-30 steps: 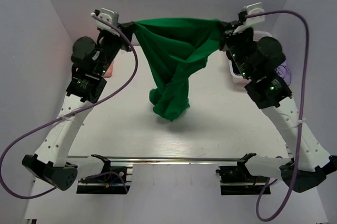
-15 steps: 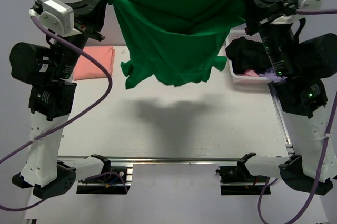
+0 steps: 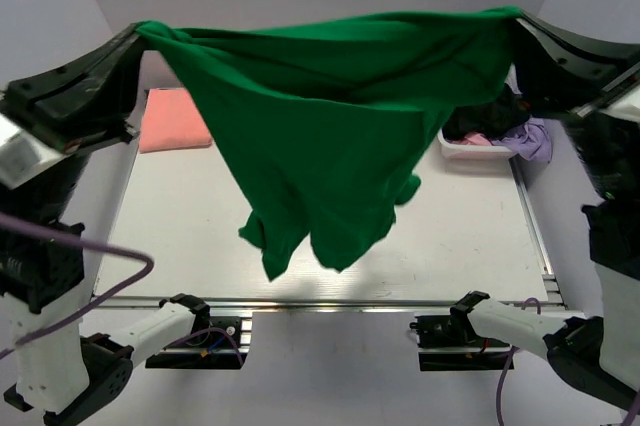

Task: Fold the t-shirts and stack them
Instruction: Flatten out the tshirt

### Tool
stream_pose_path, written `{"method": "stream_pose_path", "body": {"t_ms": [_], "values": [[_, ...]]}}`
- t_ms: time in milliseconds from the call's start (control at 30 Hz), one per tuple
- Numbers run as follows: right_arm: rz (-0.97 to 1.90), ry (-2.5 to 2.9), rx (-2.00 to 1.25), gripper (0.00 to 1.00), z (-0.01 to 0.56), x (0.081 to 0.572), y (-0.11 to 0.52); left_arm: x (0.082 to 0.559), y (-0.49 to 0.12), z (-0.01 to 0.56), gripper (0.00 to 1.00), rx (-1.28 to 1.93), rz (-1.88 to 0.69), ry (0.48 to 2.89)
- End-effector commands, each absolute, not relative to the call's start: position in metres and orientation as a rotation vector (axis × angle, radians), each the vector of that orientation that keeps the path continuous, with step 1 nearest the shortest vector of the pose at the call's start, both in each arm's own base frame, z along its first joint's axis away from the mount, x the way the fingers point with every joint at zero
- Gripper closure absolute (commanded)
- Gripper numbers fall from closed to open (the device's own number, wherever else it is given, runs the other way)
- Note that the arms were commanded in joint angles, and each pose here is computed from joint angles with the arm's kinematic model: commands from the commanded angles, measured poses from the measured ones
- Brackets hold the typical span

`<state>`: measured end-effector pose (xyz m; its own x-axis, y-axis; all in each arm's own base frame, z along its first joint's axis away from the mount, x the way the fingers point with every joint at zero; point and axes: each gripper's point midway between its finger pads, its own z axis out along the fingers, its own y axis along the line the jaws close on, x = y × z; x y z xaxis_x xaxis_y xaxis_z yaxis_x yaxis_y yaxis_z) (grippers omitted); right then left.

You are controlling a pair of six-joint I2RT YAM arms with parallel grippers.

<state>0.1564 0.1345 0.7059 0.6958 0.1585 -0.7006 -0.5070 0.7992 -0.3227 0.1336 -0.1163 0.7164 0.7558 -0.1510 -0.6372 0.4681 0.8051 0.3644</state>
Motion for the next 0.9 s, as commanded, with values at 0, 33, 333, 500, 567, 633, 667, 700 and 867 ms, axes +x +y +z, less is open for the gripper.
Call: {"method": "stream_pose_path", "body": {"t_ms": [0,33,333,500,567,633,667,700,867], "values": [[0.394,0.633,-0.484,1.0,0.722,0.129,0.115,0.122,-0.113,0.724,1.0,0.542,-0.355,0.608],[0.388,0.636,-0.475,1.0,0.721,0.131,0.113,0.128,-0.116,0.722,1.0,0.542,-0.367,0.622],[0.178,0.944,-0.268,1.0,0.62,0.294,0.146,0.307,-0.139,0.612,1.0,0.401,-0.242,1.016],[-0.077,1.304,-0.123,1.0,0.46,0.424,0.161,0.439,-0.157,0.466,1.0,0.333,-0.108,1.372],[-0.06,1.435,-0.099,1.0,0.402,0.457,0.168,0.473,-0.16,0.42,1.0,0.316,-0.071,1.47],[-0.061,1.586,-0.124,1.0,0.33,0.495,0.176,0.518,-0.156,0.339,1.0,0.276,-0.024,1.631],[-0.031,1.608,-0.102,1.0,0.324,0.506,0.179,0.534,-0.157,0.33,1.0,0.259,-0.027,1.647],[-0.034,1.723,-0.171,1.0,0.262,0.53,0.193,0.549,-0.15,0.31,1.0,0.206,-0.019,1.703],[-0.011,1.904,-0.172,0.1,0.228,0.576,0.193,0.61,-0.153,0.218,0.0,0.166,0.004,1.973]]}}
